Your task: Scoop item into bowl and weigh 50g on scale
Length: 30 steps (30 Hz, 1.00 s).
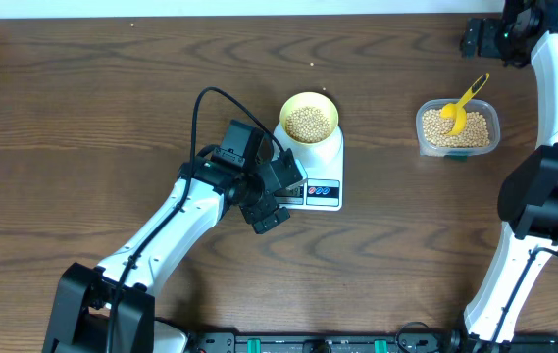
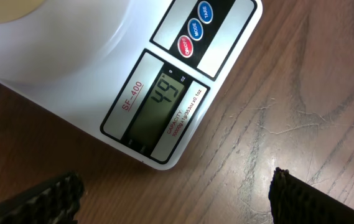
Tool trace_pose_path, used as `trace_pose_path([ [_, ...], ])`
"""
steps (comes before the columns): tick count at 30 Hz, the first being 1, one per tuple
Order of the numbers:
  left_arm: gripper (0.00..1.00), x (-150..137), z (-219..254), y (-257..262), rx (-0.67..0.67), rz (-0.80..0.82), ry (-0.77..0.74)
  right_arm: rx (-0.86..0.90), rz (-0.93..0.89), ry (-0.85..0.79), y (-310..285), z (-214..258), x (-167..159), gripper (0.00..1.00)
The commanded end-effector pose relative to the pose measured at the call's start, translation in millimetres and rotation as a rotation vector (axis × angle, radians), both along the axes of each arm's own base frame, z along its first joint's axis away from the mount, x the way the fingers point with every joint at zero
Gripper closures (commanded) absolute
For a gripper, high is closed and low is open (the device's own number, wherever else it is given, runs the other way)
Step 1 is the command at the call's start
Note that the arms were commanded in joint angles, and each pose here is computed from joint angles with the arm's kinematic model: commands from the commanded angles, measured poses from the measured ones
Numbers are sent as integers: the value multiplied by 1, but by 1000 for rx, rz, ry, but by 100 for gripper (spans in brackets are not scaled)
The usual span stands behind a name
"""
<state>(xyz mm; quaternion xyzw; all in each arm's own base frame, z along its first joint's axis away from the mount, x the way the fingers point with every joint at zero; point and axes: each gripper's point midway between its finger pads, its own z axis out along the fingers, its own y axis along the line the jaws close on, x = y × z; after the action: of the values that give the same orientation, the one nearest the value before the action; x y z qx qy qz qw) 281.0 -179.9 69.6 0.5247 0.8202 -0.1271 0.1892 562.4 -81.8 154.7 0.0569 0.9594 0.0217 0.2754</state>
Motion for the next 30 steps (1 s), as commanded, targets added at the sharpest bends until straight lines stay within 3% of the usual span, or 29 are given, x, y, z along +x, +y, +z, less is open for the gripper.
trace_pose_path([
  [1,2,-2,1,-1,-8,-11,2,-1,-14,-9,-1,4,2,1],
  [30,2,1,-1,3,14,-2,-8,-1,-14,-9,-1,4,2,1],
])
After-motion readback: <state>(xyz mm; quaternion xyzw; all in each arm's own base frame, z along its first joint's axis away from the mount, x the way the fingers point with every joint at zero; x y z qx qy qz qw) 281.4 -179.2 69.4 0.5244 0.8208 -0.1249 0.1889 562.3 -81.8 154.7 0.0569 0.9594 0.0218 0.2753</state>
